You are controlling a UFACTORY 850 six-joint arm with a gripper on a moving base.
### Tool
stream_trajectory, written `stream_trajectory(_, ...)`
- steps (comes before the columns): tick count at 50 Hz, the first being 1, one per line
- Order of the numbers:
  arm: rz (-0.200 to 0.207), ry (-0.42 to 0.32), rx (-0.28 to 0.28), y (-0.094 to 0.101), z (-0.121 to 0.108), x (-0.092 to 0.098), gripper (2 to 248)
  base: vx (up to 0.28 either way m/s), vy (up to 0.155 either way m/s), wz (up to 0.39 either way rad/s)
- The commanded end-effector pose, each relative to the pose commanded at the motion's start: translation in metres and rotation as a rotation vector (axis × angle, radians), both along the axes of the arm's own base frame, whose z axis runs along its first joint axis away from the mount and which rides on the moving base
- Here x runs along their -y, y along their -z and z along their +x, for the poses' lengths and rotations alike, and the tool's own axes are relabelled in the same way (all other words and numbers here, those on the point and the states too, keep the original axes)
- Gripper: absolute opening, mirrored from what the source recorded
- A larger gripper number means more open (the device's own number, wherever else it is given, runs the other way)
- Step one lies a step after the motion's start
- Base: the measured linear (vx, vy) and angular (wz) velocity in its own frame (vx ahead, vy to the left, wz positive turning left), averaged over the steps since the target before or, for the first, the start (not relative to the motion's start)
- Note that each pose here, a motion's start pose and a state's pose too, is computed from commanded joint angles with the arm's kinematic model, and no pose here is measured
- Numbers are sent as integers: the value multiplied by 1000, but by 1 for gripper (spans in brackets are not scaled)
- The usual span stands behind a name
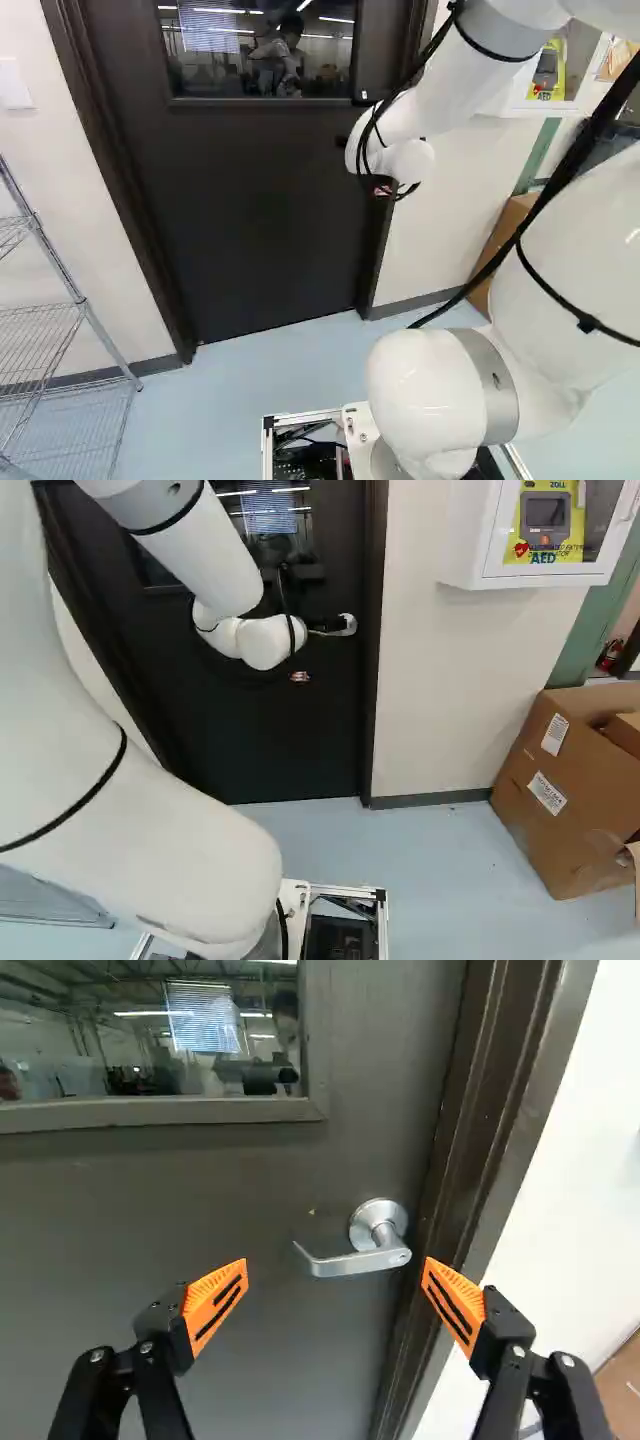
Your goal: Open the door and move inside
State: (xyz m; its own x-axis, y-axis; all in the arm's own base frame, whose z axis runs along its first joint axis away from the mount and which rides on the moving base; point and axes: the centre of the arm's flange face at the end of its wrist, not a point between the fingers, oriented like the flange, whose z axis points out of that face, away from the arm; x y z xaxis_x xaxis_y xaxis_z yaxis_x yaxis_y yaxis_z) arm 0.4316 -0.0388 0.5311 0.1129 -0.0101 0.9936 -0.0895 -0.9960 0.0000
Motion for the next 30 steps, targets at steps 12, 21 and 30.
stream_trajectory(12,0,-2,-1,-2,16,0,247,0,0,0)
stream_trajectory(21,0,-5,-2,-2,29,1,247,0,0,0)
stream_trajectory(30,0,-10,-3,-3,41,-1,247,0,0,0)
